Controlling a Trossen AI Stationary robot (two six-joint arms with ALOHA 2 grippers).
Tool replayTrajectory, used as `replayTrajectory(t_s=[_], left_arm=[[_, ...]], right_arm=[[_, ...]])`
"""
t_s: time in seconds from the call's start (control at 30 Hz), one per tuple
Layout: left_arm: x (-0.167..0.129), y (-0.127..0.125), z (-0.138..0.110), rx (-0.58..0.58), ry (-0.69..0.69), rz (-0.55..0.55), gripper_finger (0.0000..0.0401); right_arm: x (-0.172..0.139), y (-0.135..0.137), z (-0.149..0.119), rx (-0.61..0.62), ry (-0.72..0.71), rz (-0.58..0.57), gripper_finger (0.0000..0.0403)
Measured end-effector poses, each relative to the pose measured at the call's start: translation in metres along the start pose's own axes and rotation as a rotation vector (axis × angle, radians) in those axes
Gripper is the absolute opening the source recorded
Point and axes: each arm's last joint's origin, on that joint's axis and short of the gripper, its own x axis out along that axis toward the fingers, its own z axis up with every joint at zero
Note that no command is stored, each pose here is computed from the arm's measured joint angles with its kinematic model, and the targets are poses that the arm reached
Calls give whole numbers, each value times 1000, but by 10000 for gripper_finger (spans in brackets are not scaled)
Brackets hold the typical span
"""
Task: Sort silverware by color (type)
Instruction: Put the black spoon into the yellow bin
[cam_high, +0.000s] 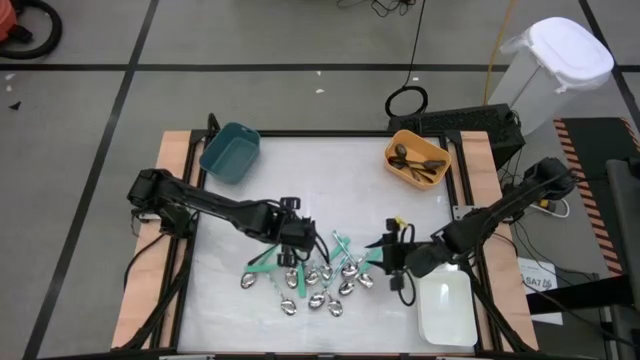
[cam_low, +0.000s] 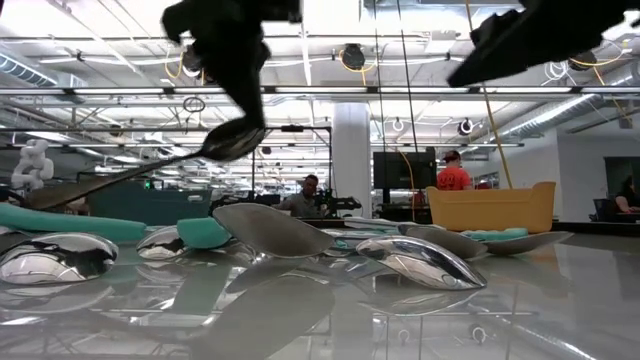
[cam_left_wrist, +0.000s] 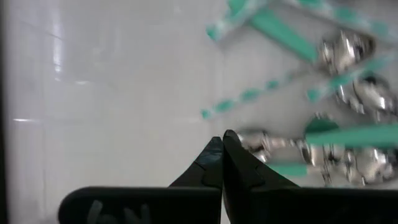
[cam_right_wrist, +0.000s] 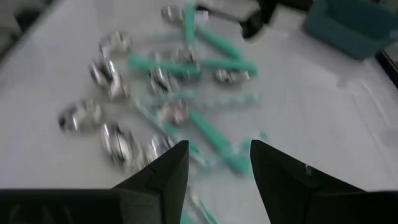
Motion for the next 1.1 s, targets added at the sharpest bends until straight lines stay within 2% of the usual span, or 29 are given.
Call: replayTrajectory(t_s=[0.13,0.3,0.43,0.53,0.9,1.1], left_arm=[[-16,5,13,-28,-72,66,1],[-36,11,27,-88,-161,178,0],[-51,17,34,-205,-241,379,0],[-60,17,37,-233,-286,479,0],[-77,-7,43,-345,-469,588,0],[-83,-20,39,-415,-538,659,0]], right_arm=[[19,6,4,68,-135,5,168],[43,7,6,137,-228,-13,169],[61,3,6,226,-296,-102,169],[72,-3,4,275,-328,-185,169],[100,-25,2,281,-466,-292,169],[108,-31,1,288,-511,-288,169]])
